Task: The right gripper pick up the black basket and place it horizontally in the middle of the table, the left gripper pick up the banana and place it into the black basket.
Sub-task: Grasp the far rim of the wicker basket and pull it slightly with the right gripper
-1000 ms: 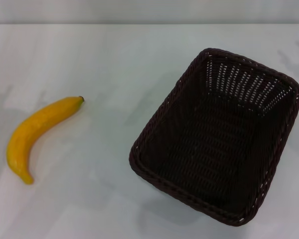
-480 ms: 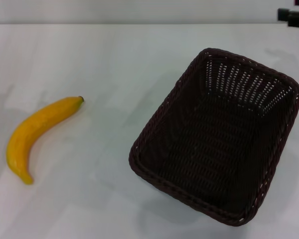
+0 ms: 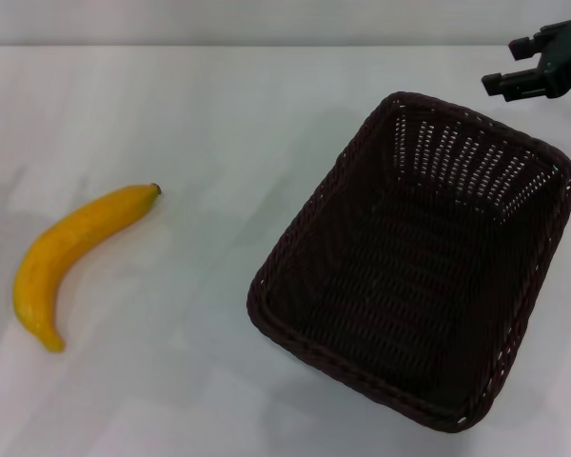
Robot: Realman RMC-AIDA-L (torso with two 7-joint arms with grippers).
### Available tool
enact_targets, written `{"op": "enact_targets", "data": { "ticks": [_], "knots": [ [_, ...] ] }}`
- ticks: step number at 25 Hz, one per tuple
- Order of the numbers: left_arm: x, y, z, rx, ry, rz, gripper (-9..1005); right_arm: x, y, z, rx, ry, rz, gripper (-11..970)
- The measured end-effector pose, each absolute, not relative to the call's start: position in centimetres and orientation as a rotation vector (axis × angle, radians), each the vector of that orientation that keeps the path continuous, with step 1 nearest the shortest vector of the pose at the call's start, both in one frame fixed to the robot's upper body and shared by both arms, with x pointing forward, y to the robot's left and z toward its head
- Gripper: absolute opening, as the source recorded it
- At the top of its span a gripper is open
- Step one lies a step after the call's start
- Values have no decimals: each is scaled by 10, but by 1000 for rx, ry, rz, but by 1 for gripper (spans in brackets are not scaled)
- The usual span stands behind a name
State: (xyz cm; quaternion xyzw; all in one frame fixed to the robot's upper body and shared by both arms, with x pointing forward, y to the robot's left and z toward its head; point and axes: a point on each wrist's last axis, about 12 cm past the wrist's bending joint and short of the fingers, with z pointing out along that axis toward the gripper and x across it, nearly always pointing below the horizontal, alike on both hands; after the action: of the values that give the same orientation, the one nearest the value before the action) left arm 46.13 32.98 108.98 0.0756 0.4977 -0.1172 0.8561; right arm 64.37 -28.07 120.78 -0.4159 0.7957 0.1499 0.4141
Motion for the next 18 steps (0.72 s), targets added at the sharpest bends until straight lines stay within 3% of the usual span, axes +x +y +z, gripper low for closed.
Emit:
{"op": "enact_targets", "data": {
  "ticks": [18],
  "knots": [
    [462, 328, 1087, 163, 1057, -258, 871, 639, -264, 1216, -1265, 2051, 341, 584]
  ]
}}
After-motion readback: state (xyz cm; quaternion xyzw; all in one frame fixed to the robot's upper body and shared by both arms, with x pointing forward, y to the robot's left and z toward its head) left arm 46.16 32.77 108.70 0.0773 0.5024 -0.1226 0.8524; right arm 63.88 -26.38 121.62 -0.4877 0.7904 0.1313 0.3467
